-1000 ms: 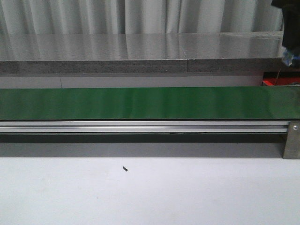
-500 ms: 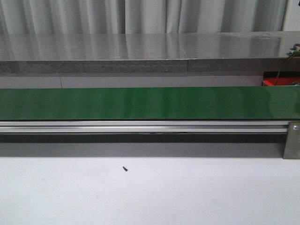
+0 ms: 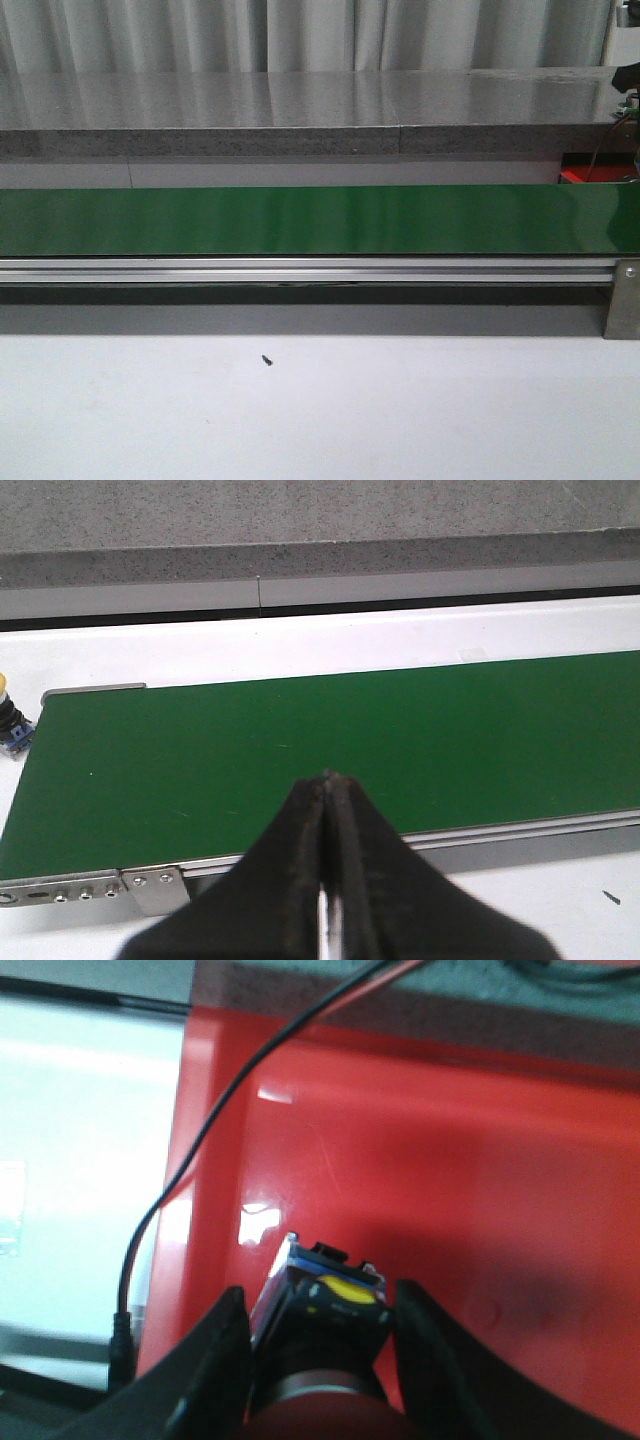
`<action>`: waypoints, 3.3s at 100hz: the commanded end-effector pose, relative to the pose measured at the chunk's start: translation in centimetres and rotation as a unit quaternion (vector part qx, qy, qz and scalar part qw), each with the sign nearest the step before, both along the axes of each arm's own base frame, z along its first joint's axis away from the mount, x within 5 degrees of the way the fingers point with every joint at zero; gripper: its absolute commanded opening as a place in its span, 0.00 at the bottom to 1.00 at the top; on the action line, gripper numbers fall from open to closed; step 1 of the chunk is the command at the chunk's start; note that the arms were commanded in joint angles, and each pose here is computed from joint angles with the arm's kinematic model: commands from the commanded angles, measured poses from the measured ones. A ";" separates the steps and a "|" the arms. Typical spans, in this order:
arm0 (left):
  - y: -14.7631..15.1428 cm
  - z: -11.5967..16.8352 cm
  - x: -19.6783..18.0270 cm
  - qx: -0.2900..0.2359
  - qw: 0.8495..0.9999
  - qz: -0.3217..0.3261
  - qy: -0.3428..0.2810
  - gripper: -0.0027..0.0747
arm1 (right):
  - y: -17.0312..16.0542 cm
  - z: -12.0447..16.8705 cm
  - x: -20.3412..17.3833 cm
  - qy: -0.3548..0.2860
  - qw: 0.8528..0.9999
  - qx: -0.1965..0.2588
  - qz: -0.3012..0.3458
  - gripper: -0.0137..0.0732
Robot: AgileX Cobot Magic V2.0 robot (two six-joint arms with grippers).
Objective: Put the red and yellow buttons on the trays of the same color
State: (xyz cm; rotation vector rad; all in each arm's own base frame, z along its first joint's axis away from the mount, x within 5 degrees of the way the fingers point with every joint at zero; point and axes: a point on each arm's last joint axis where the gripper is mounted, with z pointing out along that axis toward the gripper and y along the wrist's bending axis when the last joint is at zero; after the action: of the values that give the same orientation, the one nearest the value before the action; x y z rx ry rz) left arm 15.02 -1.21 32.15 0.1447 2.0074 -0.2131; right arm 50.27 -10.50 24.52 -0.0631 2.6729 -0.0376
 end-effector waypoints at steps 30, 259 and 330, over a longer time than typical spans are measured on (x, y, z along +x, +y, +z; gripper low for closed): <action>0.1 1.4 0.2 -0.011 0.999 0.013 -0.040 0.01 | -0.4 0.7 0.5 -0.029 1.000 -0.007 -0.004 0.33; -0.1 1.3 0.1 -0.012 0.999 0.006 -0.031 0.01 | 9.7 10.4 -30.5 -0.265 0.964 -0.002 0.032 0.86; -0.1 1.2 0.1 -0.012 0.999 0.005 -0.029 0.01 | 10.2 9.7 -35.2 -0.274 0.961 0.006 0.028 0.08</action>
State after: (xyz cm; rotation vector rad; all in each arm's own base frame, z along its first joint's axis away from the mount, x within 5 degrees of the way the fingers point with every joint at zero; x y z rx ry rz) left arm 14.96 -1.28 32.06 0.1516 2.0182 -0.2213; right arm 14.92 -0.24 32.90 -0.1130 2.1930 0.0018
